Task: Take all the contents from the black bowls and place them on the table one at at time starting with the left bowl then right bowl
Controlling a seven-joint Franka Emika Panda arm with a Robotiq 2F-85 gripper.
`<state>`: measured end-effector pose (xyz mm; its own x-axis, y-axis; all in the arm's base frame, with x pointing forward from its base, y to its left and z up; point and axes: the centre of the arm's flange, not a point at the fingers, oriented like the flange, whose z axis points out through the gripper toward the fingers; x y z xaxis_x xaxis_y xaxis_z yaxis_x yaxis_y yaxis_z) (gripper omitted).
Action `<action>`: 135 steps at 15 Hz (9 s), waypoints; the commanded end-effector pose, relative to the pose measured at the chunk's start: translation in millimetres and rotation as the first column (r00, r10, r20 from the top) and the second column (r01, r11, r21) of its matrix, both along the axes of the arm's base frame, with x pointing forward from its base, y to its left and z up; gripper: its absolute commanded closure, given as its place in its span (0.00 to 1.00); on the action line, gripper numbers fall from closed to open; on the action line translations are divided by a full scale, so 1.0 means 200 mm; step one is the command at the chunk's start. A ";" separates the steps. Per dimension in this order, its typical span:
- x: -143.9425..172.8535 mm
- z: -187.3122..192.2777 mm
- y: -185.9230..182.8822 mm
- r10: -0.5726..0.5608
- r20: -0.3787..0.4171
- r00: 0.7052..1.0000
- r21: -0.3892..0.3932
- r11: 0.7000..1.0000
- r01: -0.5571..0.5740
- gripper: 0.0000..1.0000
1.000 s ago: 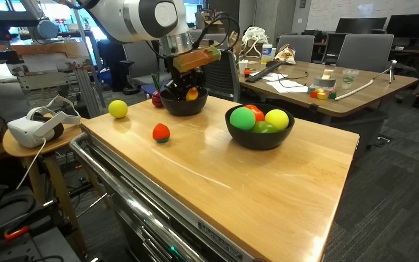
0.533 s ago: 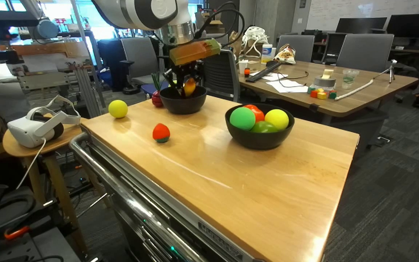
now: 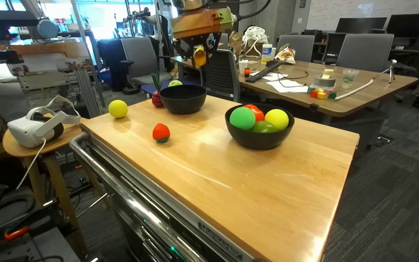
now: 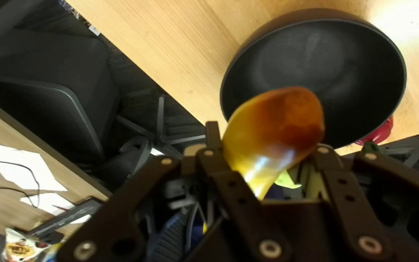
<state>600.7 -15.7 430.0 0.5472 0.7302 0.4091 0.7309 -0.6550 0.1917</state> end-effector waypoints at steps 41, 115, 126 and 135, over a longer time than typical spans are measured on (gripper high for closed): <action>-0.66 -0.05 -0.29 -0.295 -0.279 0.914 -0.210 0.947 0.242 0.00; -0.94 -0.56 -1.04 -0.590 -0.226 0.775 -0.149 0.807 0.571 0.69; -0.80 -0.25 -0.83 -0.564 -0.113 0.818 0.031 0.821 0.570 0.00; -0.40 -0.17 -0.65 -0.447 0.001 0.894 -0.016 0.894 0.447 0.00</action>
